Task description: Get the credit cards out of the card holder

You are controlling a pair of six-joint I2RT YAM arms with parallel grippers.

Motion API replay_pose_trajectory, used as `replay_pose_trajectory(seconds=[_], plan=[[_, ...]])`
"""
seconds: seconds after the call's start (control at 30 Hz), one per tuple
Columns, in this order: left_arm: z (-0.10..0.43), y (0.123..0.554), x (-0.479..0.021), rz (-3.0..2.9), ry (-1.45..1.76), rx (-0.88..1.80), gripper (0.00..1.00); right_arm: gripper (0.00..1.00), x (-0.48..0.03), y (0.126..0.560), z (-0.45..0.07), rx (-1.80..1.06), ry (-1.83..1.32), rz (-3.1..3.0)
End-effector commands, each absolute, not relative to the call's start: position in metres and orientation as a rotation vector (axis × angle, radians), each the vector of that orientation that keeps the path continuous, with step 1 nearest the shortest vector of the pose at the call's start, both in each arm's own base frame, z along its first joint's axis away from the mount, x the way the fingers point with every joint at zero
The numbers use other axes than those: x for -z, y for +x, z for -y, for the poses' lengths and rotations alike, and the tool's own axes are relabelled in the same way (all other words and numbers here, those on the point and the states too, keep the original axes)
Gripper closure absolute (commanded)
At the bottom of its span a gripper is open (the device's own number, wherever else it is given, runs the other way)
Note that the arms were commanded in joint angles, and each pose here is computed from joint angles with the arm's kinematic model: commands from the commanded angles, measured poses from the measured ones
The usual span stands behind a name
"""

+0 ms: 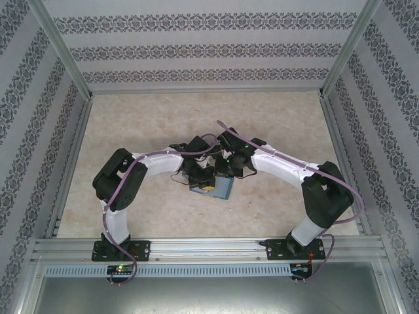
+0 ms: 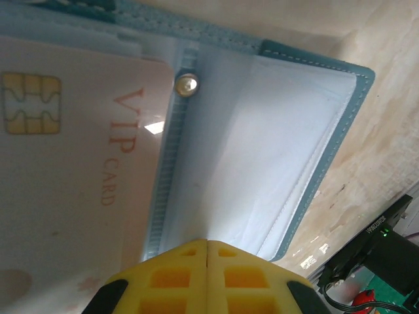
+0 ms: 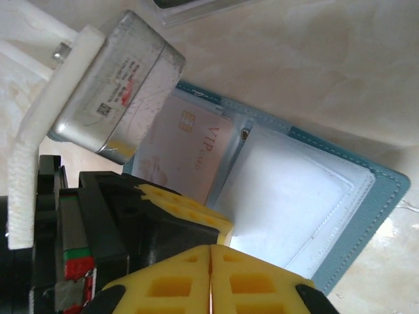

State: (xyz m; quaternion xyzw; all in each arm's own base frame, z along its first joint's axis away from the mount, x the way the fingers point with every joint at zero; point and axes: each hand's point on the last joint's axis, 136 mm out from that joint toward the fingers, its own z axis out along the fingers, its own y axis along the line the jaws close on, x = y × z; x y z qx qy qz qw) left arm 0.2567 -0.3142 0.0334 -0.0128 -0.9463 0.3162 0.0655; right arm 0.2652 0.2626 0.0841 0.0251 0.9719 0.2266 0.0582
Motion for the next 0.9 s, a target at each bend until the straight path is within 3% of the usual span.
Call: replay_pose_trajectory(seconds=[0.0, 0.33, 0.87], plan=[[0.322, 0.251, -0.034, 2.831, -0.053, -0.993, 1.0, 0.91, -0.063, 0.266, -0.263, -0.735, 0.167, -2.973], [0.312, 0.256, -0.052, 2.911, -0.074, -0.985, 1.0, 0.92, -0.049, 0.273, -0.276, -0.843, 0.221, -2.975], [0.254, 0.267, -0.07, 3.048, 0.053, -0.879, 1.0, 0.91, -0.051, 0.281, -0.305, -0.918, 0.161, -2.986]])
